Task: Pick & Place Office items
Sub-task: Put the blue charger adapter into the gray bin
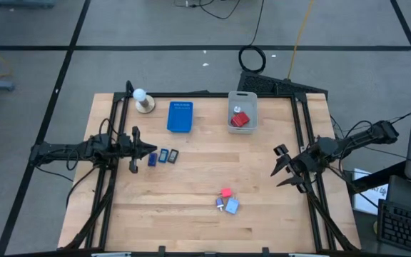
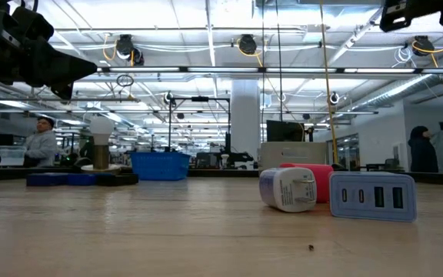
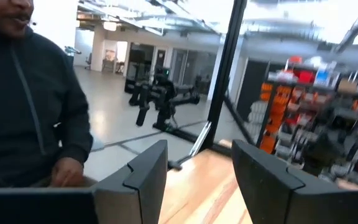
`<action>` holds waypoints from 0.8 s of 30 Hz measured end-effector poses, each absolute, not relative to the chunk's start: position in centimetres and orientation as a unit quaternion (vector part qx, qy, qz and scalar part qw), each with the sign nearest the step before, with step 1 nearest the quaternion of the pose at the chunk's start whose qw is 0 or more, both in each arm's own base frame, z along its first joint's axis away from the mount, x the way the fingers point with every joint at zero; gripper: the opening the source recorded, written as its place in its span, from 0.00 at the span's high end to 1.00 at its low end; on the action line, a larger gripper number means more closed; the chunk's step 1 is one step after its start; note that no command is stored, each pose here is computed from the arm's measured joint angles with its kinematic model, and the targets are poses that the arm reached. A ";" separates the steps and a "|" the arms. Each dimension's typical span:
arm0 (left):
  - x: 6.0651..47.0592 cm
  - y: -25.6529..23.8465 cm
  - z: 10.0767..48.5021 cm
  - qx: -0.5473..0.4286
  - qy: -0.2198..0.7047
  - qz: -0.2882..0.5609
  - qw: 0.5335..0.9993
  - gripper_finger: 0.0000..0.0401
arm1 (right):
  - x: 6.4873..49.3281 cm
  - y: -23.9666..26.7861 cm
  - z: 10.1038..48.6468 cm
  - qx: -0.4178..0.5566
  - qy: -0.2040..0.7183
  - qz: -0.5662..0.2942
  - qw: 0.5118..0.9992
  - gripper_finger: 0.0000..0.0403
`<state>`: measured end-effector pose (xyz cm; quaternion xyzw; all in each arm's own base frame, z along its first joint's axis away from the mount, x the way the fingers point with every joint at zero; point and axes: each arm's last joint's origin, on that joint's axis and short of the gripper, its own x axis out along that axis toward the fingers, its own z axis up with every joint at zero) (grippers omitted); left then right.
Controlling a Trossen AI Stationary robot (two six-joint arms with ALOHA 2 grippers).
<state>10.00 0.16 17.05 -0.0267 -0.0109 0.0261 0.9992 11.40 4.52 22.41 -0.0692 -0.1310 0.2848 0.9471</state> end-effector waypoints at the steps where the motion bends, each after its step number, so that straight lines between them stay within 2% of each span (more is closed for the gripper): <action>1: 10.0 0.2 17.0 -0.027 -0.011 0.026 0.999 0.95 | 11.4 4.5 22.6 -0.082 -0.145 0.282 0.945 0.58; 6: 10.0 0.2 17.0 -0.027 -0.011 0.026 0.999 0.95 | 11.0 4.4 23.7 -0.126 -0.215 0.264 0.932 0.58; 9: 10.0 0.2 17.0 -0.026 -0.011 0.026 0.999 0.95 | 11.0 4.3 24.3 -0.102 -0.244 0.244 0.933 0.58; 11: 10.0 0.2 17.0 -0.027 -0.011 0.026 0.999 0.95 | 11.4 4.2 24.3 -0.079 -0.232 0.221 0.944 0.58; 17: 10.0 0.2 17.0 -0.027 -0.011 0.026 0.999 0.95 | 14.2 5.1 24.6 -0.063 -0.156 0.118 0.979 0.57; 21: 10.0 0.2 17.0 -0.027 -0.011 0.026 0.999 0.95 | 16.9 6.6 24.7 -0.095 -0.011 0.039 0.995 0.53; 24: 10.0 0.2 17.0 -0.027 -0.011 0.026 0.999 0.95 | 18.8 7.6 24.0 -0.126 0.092 -0.021 0.988 0.47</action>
